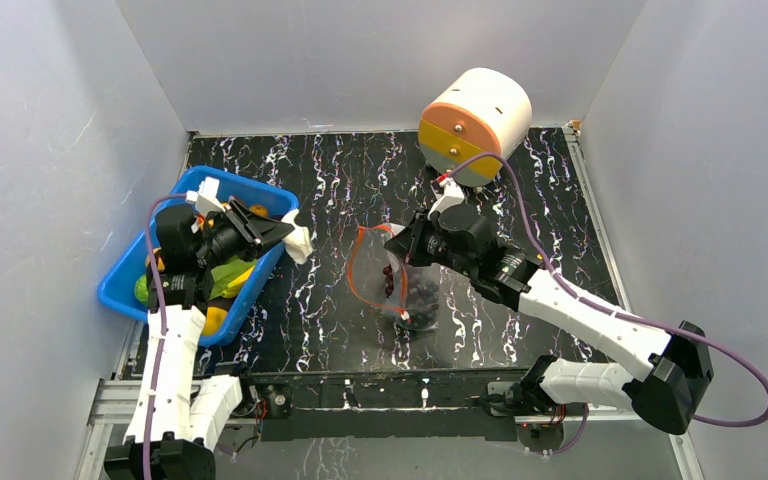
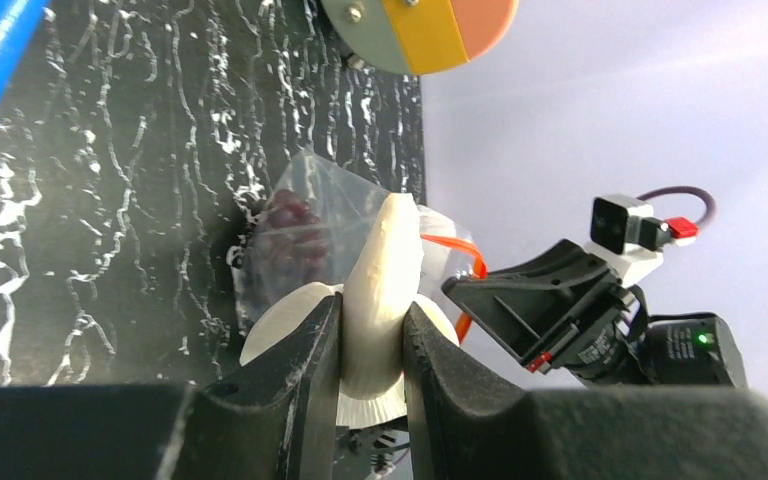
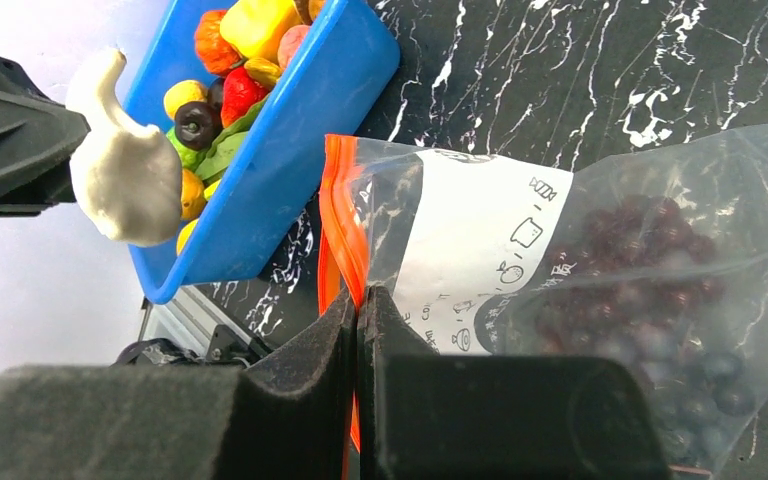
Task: Place the food in the zip-top bag and seal the zipper
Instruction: Pick up the fake vegetable from the bin, then place the fake vegetable in the zipper food storage bag.
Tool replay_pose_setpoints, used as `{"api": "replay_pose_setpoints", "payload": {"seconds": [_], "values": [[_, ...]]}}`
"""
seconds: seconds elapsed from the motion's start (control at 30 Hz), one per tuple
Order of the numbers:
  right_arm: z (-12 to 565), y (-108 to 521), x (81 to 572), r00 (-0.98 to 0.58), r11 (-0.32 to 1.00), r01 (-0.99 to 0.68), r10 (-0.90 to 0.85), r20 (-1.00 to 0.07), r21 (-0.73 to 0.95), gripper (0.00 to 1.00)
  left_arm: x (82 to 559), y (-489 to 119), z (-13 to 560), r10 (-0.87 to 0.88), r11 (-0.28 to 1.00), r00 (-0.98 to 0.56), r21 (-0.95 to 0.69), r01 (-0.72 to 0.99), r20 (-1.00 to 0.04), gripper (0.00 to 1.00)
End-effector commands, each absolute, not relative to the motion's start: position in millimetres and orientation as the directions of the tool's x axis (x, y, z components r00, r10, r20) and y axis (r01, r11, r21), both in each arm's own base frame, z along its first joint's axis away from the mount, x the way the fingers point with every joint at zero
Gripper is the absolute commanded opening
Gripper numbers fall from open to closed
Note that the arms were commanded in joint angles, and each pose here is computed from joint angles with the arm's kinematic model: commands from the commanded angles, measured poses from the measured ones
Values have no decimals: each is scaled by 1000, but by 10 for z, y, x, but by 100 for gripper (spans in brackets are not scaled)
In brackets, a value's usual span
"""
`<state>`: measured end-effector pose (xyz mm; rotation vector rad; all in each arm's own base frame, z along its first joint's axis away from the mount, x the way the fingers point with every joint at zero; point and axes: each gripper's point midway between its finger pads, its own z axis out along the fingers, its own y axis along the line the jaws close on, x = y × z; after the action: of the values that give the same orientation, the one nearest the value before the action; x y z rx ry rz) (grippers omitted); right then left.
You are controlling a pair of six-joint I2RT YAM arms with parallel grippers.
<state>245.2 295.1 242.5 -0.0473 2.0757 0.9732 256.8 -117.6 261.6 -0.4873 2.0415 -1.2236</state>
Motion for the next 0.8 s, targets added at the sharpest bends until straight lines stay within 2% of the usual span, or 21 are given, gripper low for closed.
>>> {"api": "replay_pose_setpoints", "payload": {"seconds": [0.0, 0.33, 0.77], "values": [[2879, 3091, 2514, -616, 625, -410, 348, -707, 664, 0, 2440, -1360, 2781, -619, 392, -709, -915, 94, -338, 18], [2952, 3189, 2540, -629, 578, -401, 391, -672, 711, 0, 2367, -1888, 2824, -558, 336, -762, -929, 155, -329, 17], [2992, 3200, 2555, -628, 573, -397, 400, -668, 717, 0, 2276, -2329, 2569, -470, 348, -819, -922, 169, -328, 17]]}}
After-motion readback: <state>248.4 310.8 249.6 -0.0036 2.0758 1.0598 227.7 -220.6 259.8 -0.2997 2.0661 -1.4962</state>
